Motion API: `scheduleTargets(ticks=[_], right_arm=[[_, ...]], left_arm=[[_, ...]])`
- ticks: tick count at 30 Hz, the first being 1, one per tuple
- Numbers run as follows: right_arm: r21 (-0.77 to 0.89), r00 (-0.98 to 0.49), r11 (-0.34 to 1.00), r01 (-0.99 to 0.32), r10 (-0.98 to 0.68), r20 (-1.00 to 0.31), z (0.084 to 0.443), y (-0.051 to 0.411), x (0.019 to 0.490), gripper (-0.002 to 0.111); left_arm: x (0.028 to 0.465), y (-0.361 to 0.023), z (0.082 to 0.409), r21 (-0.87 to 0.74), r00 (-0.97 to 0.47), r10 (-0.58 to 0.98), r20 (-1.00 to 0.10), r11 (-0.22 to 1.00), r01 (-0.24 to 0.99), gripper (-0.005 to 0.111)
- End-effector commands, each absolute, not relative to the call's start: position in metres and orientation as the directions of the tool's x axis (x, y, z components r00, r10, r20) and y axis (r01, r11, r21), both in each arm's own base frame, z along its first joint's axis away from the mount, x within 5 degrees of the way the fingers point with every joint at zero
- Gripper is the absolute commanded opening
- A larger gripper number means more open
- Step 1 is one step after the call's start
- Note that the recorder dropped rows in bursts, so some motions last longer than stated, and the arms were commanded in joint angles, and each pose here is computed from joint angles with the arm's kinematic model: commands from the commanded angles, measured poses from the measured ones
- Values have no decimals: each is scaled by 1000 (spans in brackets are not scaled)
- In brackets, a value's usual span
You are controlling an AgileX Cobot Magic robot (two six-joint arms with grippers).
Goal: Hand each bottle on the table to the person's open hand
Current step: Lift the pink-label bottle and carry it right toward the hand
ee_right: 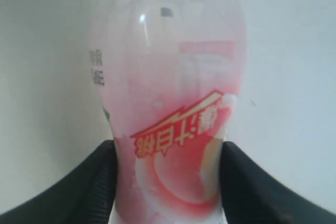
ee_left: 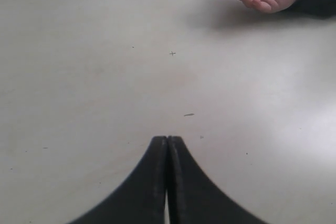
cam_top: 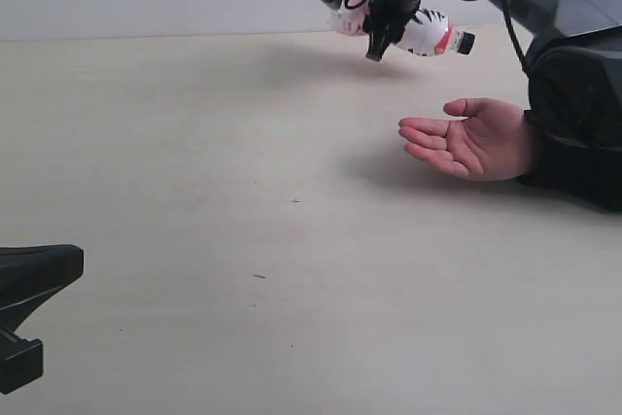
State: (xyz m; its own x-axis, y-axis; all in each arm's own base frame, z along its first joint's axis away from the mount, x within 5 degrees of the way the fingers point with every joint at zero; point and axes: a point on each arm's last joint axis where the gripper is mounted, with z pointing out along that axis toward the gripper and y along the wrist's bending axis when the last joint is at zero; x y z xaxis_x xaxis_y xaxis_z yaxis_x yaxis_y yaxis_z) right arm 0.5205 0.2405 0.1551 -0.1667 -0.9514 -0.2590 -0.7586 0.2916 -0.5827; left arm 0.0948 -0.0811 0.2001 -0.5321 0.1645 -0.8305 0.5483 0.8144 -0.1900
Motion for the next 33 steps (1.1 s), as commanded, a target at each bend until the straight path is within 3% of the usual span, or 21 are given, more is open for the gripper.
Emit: scheduleTargets(ticks=[1,5,14,24,33], right_arm=[[-567,-270,425,-705,-901,-339,197,236,514,0],[-502,-413,568,-652,-821,-393,223,228,505,0],[-366,-644,742,-561,-669,-370,252,215,482,0],[-136,-751,880,-455,-462,-471,281,219,461,0],[-142,-791,900,-413,-431,-433,306,199,427,0]], left_arm=[[95,-81,201,-194,-525,155,-837,814,548,0],[95,-81,201,-194,-525,155,-837,814,548,0],[95,-81,201,-194,-525,155,-837,814,548,0],[95,-81,201,-194,-525,155,-837,814,548,0],[95,-81,201,-194,-525,155,-837,814,548,0]])
